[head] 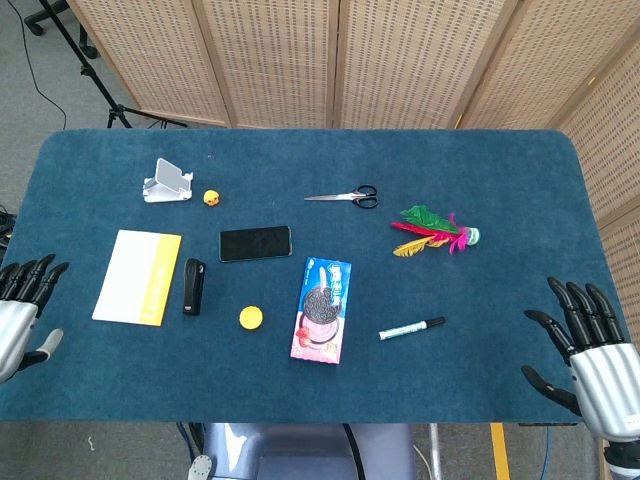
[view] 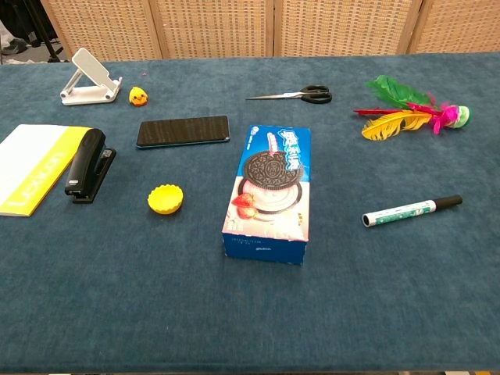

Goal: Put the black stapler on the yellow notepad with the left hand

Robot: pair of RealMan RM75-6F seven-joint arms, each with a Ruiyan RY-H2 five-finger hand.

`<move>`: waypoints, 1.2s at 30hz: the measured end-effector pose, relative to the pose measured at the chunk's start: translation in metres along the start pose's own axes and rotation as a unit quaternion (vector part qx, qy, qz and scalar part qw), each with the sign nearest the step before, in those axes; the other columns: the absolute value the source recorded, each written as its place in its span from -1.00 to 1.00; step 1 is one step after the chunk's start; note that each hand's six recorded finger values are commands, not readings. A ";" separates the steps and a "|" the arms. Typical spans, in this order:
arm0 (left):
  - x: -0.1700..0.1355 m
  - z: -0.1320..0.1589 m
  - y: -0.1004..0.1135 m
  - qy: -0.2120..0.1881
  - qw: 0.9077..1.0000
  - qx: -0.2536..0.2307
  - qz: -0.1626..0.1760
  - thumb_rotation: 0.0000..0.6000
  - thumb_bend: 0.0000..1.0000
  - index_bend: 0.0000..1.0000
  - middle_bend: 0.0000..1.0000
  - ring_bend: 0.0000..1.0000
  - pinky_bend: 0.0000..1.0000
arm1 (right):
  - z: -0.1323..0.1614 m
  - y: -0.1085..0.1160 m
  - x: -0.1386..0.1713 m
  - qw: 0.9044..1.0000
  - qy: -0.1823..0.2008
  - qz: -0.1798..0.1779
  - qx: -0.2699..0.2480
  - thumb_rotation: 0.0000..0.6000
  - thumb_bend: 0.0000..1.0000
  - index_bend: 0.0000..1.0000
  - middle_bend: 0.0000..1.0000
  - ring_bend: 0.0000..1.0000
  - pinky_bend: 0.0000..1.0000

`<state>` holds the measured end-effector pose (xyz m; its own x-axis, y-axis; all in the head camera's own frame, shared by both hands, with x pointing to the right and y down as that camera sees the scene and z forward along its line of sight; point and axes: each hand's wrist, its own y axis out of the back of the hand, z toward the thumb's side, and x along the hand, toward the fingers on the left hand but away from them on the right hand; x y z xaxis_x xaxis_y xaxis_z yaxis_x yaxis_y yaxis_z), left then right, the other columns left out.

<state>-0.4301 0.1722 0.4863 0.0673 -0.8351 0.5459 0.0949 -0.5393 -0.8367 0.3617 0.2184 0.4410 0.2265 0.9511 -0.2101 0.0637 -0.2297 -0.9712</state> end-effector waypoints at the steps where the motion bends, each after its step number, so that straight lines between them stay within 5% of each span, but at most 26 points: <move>1: 0.003 0.000 0.000 -0.003 1.000 0.006 -0.002 1.00 -0.30 -1.00 -1.00 -1.00 -1.00 | 0.000 -0.001 0.000 1.000 0.000 0.002 0.001 1.00 -0.58 -0.49 -0.96 -0.98 -1.00; 14: 0.070 0.014 -0.005 -0.071 0.991 0.099 -0.058 1.00 -0.30 -1.00 -1.00 -1.00 -1.00 | -0.010 -0.022 -0.001 0.999 -0.012 0.028 0.018 1.00 -0.58 -0.49 -0.96 -0.98 -1.00; 23: 0.126 0.040 -0.040 -0.113 0.975 0.161 -0.103 1.00 -0.29 -1.00 -1.00 -1.00 -1.00 | -0.025 -0.026 0.000 0.999 -0.032 0.030 0.029 1.00 -0.58 -0.49 -0.96 -0.98 -1.00; 36: 0.161 0.095 -0.085 -0.168 0.962 0.171 -0.134 1.00 -0.29 -1.00 -1.00 -1.00 -1.00 | -0.050 -0.022 0.007 0.996 -0.069 0.029 0.049 1.00 -0.58 -0.49 -0.96 -0.98 -1.00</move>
<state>-0.3328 0.0944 0.6495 0.3067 -0.5582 0.7709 0.4700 -0.6156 -0.6326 0.4105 0.2195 0.4669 0.0899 0.9575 -0.2740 -0.0428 -0.2711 -0.9616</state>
